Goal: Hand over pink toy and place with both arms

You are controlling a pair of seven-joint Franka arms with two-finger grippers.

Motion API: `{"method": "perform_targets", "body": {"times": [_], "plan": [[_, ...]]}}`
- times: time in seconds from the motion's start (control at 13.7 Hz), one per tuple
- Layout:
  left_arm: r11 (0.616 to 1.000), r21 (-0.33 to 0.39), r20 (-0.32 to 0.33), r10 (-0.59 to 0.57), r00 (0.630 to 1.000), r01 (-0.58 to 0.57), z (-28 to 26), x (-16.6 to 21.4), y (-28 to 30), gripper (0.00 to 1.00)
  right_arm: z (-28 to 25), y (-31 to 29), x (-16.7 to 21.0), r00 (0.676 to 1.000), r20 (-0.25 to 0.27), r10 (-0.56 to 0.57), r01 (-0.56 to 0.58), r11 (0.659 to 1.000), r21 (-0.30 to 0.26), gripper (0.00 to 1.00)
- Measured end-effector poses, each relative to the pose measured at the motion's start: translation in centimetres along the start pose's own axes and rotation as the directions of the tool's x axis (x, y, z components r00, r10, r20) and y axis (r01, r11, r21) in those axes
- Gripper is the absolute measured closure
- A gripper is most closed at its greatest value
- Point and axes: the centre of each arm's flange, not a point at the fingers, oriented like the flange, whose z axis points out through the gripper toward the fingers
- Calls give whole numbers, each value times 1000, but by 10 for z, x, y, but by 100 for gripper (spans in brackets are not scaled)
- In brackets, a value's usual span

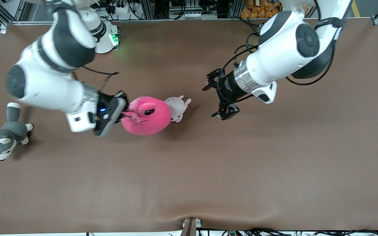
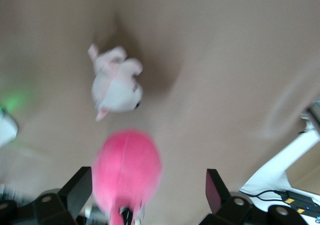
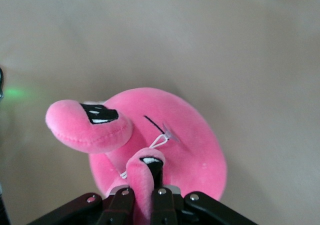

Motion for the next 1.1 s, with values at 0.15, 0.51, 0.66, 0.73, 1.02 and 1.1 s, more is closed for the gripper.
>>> {"method": "perform_targets", "body": {"times": [0.15, 0.51, 0.66, 0.73, 1.02, 1.1], "plan": [[991, 5, -92, 132, 987, -132, -16, 14, 3, 0, -18, 37, -35, 997, 23, 68, -69, 997, 32, 90], [954, 39, -163, 298, 940, -296, -55, 75, 45, 0, -36, 113, -125, 974, 65, 218, -224, 968, 111, 90], [907, 81, -186, 421, 888, -413, -68, 93, 52, 0, -19, 145, -162, 973, 78, 218, -228, 961, 155, 90], [875, 115, -191, 485, 854, -471, -73, 101, 52, 0, -8, 160, -179, 974, 82, 212, -224, 959, 177, 90], [692, 218, -153, 720, 676, -688, -107, 154, 71, 0, 33, 220, -237, 988, 64, 139, -151, 955, 256, 90], [645, 230, -139, 763, 632, -729, -117, 168, 77, 0, 42, 232, -249, 990, 59, 132, -143, 952, 272, 90]]}}
